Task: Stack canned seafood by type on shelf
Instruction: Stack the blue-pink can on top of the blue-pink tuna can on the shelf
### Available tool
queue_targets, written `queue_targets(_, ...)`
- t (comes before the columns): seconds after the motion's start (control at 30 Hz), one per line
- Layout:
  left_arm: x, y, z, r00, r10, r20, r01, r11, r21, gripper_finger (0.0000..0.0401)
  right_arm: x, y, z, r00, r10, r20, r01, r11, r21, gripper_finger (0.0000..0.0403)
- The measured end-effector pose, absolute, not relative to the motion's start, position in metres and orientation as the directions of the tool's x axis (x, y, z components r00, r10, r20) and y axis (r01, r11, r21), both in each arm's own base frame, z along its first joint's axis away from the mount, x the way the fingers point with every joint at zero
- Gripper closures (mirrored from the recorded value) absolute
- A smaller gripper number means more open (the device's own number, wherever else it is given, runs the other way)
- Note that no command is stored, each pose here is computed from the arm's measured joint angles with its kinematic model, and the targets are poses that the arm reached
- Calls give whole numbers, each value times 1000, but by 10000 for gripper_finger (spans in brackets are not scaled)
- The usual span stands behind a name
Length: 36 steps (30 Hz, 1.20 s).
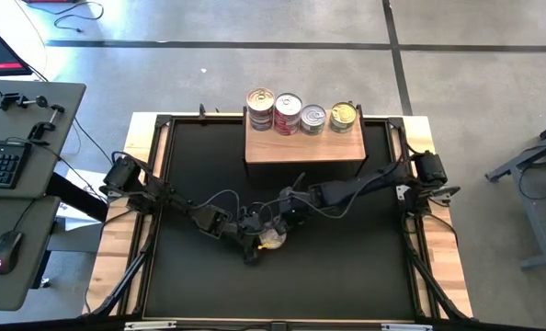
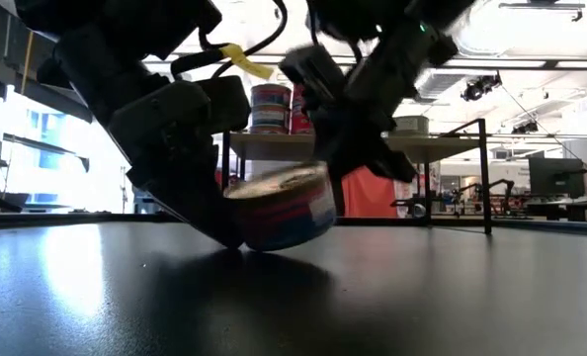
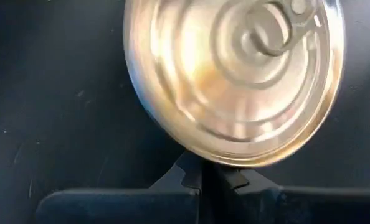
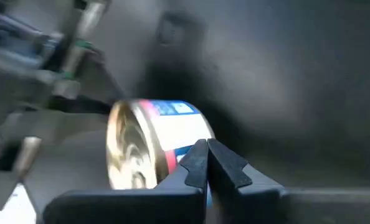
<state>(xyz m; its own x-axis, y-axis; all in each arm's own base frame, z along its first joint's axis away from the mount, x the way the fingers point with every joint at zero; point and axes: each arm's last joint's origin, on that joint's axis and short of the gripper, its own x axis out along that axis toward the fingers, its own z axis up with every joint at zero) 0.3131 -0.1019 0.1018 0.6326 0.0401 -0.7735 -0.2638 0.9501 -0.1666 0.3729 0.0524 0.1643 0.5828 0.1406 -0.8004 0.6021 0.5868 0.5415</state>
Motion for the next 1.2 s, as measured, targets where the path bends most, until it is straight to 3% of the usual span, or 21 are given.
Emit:
queue_targets(0.4, 316, -96, 101, 640, 78, -764, -276, 952, -135, 401, 396, 58, 217, 633, 170, -755, 493, 664, 563, 403)
queue_targets(0.53, 314, -93, 105, 629, 85, -773, -260, 960, -106, 401, 393, 57, 228, 561, 119, -819, 510, 730, 455, 403)
queue_targets(0.67, 297, -87, 117, 537, 139, -832, -295, 955, -31, 401, 383, 55, 241, 472, 23, -881, 484, 829, 281, 403)
queue_targets(0.77, 276, -85, 126, 495, 176, -851, -309, 951, 17, 401, 384, 55, 262, 518, 17, -855, 368, 898, 241, 403)
queue_targets(0.87, 259, -84, 136, 542, 185, -820, -361, 932, -28, 401, 388, 56, 277, 558, 39, -829, 198, 964, 179, 395)
queue_targets(1.0, 233, -85, 140, 576, 176, -798, -460, 877, -139, 401, 398, 54, 286, 584, 99, -805, -25, 994, 104, 333)
queue_targets(1.2, 214, -96, 152, 662, 128, -738, -480, 829, -286, 401, 399, 54, 276, 509, 96, -856, -126, 991, 36, 169)
